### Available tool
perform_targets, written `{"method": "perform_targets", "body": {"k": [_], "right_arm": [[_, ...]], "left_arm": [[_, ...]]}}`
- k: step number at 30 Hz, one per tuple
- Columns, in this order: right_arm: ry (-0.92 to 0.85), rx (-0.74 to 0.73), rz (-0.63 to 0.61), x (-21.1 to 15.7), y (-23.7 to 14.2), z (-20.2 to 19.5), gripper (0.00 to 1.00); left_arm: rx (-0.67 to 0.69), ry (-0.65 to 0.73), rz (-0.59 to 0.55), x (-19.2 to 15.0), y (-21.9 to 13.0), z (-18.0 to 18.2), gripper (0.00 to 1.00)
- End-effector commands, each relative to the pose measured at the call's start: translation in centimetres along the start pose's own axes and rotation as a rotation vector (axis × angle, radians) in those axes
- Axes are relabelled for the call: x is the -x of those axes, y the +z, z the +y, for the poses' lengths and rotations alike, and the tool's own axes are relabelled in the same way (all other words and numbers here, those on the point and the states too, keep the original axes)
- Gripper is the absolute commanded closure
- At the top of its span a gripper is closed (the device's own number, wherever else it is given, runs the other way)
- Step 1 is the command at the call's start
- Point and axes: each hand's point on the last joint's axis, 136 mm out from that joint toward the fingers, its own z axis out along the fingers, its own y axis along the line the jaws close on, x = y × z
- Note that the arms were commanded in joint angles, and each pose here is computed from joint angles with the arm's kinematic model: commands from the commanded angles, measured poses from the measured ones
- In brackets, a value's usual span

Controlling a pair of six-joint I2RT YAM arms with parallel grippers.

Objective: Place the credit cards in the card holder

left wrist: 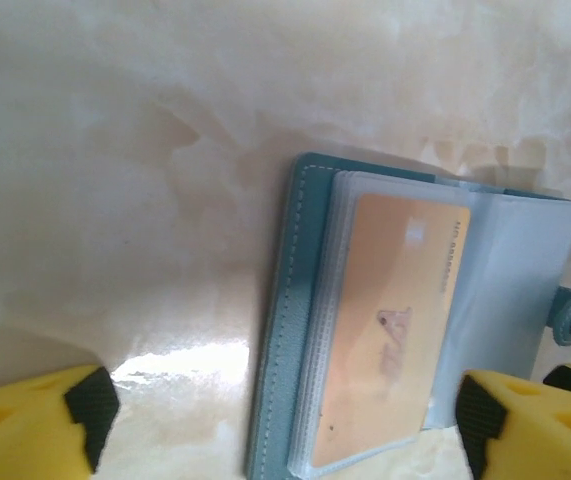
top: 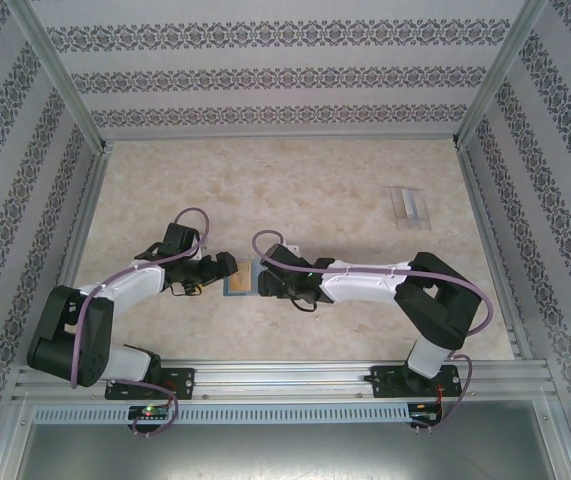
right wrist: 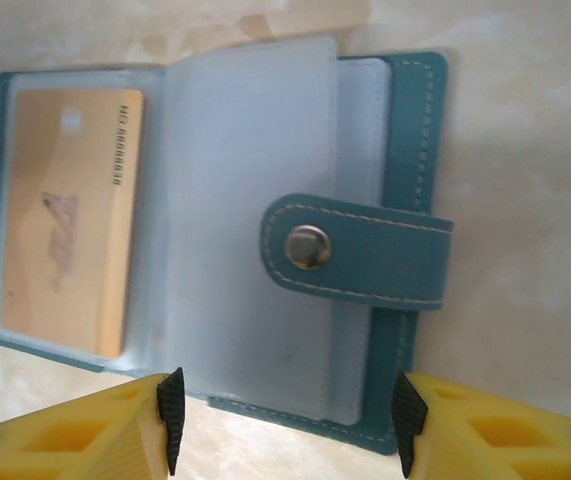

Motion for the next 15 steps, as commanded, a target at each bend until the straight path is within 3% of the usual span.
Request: {"method": "perform_targets", "body": {"k": [1, 15], "right_arm": [[0.016, 0.068, 0.007, 0.18, 0.65, 1.41, 0.41], [0.009, 0.071, -0.006, 0.66, 0.92, 1.53, 0.42]], "left_arm": [[0.033, 0.009, 0.041, -1.0, -0.16, 0.61, 0.0], [-0.001, 0.001, 0.056, -1.22, 0.4, 0.25, 0.03]]}}
